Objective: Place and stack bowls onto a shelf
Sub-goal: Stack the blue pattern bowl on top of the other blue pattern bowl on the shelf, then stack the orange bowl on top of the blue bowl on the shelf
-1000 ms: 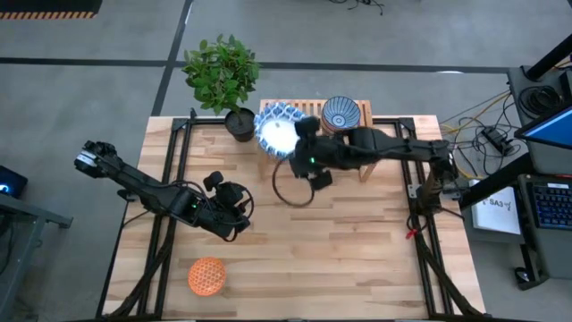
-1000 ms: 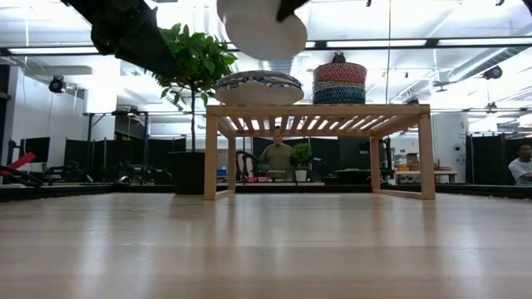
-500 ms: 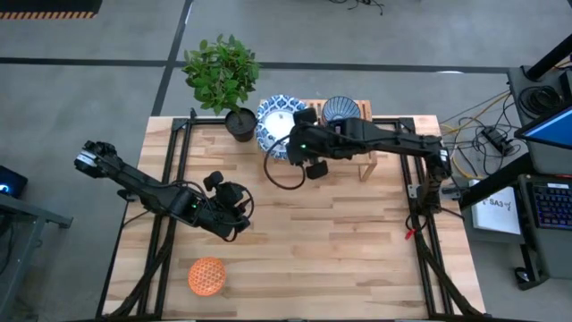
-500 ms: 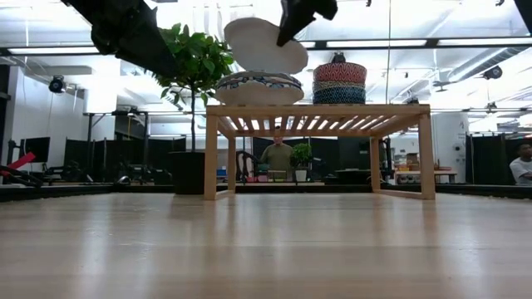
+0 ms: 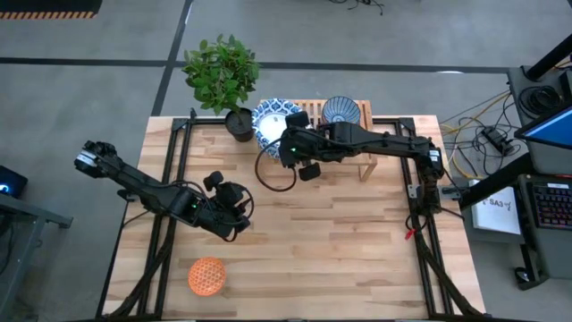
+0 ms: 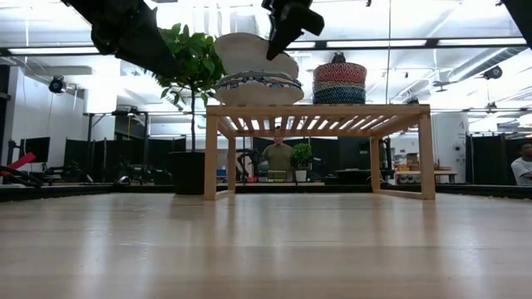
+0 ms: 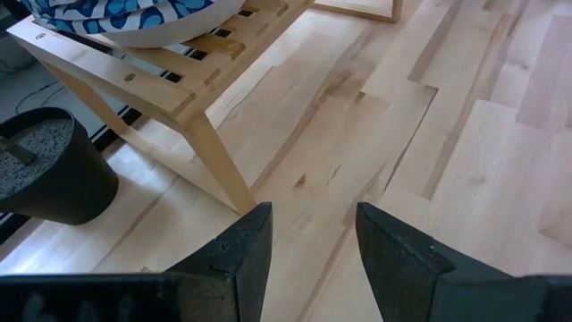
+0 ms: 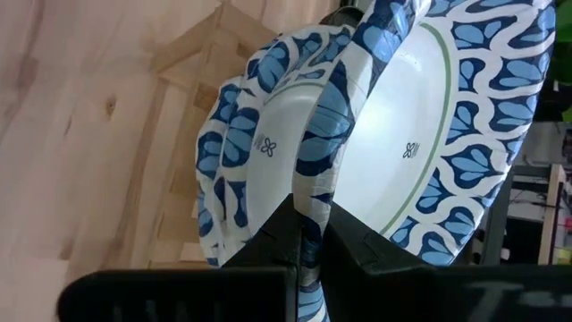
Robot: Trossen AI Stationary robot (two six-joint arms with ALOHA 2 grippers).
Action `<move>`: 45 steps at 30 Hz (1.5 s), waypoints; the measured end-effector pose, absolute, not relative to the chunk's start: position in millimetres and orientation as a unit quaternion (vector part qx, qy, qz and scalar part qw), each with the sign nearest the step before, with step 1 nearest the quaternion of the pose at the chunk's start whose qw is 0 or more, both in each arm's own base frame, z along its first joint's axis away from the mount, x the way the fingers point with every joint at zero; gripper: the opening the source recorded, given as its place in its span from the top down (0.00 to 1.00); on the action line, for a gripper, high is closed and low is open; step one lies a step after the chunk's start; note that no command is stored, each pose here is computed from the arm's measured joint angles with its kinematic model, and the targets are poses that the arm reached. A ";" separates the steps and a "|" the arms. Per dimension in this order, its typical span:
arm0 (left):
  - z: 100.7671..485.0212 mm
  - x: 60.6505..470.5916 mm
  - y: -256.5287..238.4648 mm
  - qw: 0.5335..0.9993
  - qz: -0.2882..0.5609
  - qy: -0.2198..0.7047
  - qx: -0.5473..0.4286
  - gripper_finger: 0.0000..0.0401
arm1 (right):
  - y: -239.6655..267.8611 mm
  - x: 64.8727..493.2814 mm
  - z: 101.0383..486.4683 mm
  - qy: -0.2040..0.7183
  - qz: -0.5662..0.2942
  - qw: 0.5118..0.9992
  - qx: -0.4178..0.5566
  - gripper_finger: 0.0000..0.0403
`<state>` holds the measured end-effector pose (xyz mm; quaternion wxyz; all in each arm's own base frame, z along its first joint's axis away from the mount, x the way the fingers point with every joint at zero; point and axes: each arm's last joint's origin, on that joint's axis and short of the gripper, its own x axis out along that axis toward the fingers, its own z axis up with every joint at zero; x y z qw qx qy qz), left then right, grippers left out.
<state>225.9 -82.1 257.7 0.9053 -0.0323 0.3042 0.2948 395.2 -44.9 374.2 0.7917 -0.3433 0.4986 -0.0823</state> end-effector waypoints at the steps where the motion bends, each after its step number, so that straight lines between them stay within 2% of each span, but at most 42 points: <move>1: 257.8 225.9 -82.2 0.905 0.295 0.304 -0.032 0.64 | -44.8 395.3 374.3 0.499 -0.080 0.790 -0.347 0.97; 11: 257.8 225.9 -82.2 0.905 0.295 0.304 -0.032 0.64 | -45.2 396.8 376.1 0.490 -0.092 0.796 -0.343 0.95; 21: 257.8 225.9 -82.2 0.905 0.295 0.304 -0.032 0.64 | -45.7 397.0 376.1 0.488 -0.114 0.802 -0.325 0.70; 25: 257.8 225.9 -82.1 0.905 0.295 0.304 -0.032 0.64 | -45.7 397.0 376.0 0.487 -0.119 0.806 -0.316 0.64; 41: 257.8 225.9 -82.2 0.905 0.295 0.304 -0.033 0.64 | -24.8 367.9 386.4 0.536 -0.140 0.802 -0.224 0.63; 45: 257.8 225.9 -82.3 0.905 0.295 0.304 -0.033 0.64 | -17.9 358.4 391.5 0.534 -0.105 0.827 -0.139 0.63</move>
